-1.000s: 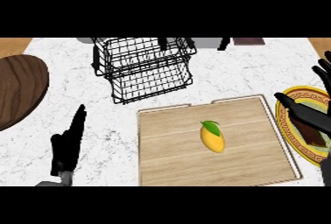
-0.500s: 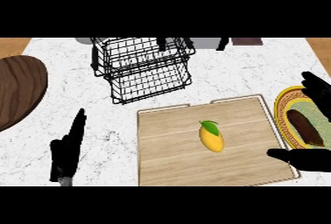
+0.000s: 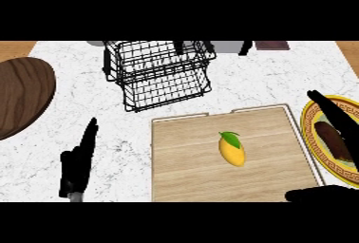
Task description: Pick the lemon from the tray and place it in the tiered basket
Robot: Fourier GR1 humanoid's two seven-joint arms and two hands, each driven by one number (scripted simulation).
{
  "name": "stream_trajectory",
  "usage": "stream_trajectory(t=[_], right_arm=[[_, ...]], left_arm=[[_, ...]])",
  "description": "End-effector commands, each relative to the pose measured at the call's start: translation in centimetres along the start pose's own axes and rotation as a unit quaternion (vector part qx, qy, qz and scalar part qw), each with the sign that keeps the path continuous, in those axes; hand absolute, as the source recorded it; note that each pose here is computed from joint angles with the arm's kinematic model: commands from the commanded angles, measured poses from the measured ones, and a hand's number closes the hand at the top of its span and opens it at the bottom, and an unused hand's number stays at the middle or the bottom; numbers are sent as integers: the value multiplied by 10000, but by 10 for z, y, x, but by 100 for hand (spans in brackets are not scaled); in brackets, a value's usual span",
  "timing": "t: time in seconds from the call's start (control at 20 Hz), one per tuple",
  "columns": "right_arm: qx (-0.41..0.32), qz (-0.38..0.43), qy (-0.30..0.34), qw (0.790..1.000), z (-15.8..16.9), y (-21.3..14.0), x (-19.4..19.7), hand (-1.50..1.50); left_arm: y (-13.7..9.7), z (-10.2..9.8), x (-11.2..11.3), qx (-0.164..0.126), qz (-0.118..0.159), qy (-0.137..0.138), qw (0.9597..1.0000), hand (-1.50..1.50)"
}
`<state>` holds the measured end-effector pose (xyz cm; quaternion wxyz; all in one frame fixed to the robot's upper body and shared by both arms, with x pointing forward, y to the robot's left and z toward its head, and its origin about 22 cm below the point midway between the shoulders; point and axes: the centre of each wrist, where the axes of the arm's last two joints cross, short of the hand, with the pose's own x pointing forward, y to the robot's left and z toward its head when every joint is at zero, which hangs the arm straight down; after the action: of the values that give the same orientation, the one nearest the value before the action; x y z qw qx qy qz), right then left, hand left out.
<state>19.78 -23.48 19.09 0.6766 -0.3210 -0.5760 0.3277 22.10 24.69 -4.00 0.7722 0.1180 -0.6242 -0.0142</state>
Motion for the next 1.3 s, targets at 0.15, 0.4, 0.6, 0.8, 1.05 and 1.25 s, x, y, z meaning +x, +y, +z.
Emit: stream_trajectory(t=[0.15,0.4,0.6,0.8,1.05,1.25], right_arm=[[-168,544,399,9976,5,36,43,-150],[-40,1200,473,9916,4,65,46,-150],[221,1641,820,9828,-19,82,52,-150],[418,1758,1107,9773,-33,90,39,-150],[546,1563,915,9819,-34,113,66,-150],[659,1815,1017,9759,-39,117,72,-150]], left_arm=[[-6,12,-8,-117,-64,250,9996,0],[-6,0,-15,31,74,272,9996,0],[-9,1,-10,-39,7,317,9995,0],[6,18,-22,15,-16,274,9996,0],[-6,3,-18,-18,16,337,9994,0],[-12,-3,-15,31,35,266,9996,0]])
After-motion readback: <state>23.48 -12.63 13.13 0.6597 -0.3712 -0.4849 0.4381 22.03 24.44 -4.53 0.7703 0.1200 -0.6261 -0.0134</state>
